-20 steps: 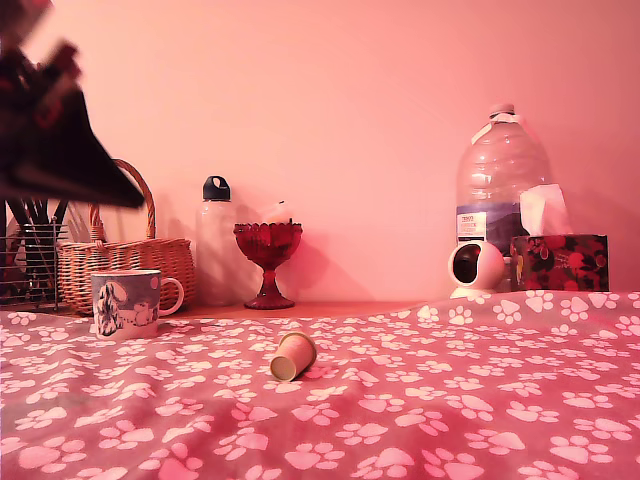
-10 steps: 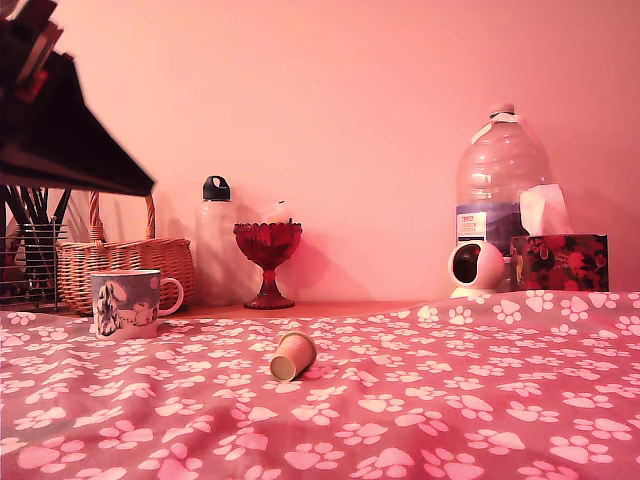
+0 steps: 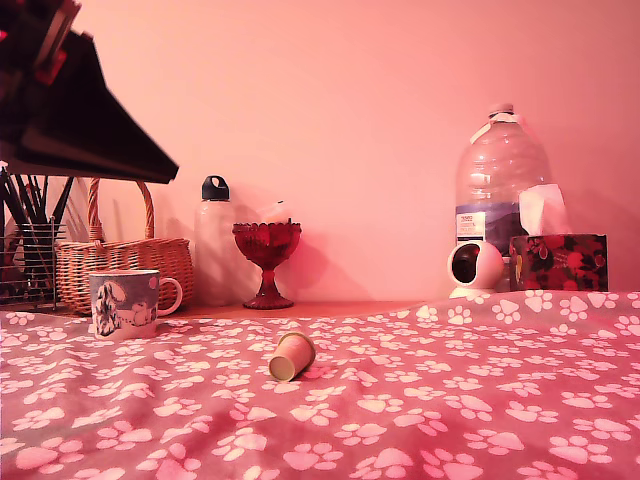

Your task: Pick the coffee capsule and then drop it inside the coffee cup in front of you

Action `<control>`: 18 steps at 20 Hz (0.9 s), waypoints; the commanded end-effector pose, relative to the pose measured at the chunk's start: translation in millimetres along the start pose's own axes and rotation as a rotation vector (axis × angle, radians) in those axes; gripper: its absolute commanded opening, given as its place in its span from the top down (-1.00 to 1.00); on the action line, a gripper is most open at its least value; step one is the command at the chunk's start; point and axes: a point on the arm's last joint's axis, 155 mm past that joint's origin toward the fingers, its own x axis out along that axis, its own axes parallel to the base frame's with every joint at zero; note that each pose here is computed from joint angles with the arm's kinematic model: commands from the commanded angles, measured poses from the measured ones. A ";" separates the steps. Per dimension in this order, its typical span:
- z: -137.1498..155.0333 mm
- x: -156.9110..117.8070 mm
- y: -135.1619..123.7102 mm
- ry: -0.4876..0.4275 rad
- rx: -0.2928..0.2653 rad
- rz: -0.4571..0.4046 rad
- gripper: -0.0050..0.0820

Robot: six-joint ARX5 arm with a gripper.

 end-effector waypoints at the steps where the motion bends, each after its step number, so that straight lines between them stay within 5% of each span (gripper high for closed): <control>1: -9.6 5.1 -1.5 0.016 -0.011 -0.005 0.03; 4: -15.4 15.2 7.8 0.031 -0.012 0.053 -0.54; 18: -30.3 62.8 17.1 0.031 0.019 0.066 -0.55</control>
